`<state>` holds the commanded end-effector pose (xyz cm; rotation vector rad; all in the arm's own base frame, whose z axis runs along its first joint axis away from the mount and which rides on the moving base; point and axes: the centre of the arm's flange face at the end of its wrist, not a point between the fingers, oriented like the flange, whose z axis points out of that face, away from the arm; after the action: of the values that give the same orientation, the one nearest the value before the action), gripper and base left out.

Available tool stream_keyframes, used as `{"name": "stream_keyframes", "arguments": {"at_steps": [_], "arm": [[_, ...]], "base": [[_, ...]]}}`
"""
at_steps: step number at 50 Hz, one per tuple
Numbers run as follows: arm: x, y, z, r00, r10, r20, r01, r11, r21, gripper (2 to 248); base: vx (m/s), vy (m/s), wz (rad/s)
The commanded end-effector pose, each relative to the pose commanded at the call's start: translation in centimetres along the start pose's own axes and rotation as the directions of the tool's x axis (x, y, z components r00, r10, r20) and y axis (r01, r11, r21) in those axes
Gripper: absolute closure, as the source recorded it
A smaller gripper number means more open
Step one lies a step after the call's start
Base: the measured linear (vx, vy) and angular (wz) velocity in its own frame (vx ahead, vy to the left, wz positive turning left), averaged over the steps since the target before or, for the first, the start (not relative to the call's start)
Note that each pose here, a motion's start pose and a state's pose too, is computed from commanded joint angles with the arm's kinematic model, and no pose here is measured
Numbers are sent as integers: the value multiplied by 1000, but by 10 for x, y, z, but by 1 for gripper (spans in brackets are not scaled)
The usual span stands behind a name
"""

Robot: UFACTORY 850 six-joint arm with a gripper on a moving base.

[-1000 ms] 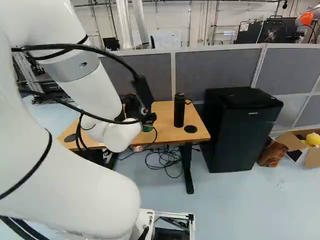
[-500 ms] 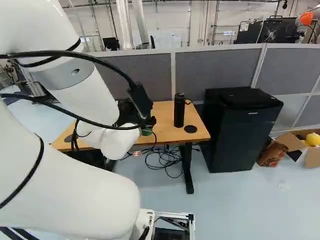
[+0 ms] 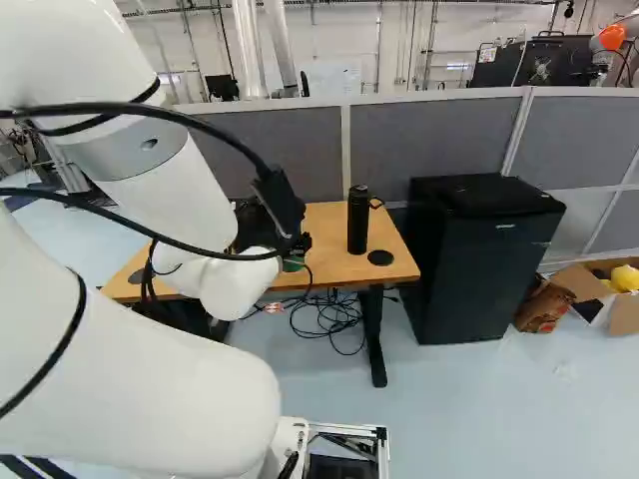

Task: Pick up the green bottle from the table

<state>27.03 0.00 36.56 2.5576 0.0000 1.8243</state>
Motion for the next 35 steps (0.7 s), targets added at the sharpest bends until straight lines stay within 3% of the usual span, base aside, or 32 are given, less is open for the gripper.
{"name": "stream_keyframes", "arguments": {"at_steps": [35], "arm": [[0, 0, 0, 1000, 0, 0, 0, 1000, 0, 237]], "base": [[0, 0, 0]]}}
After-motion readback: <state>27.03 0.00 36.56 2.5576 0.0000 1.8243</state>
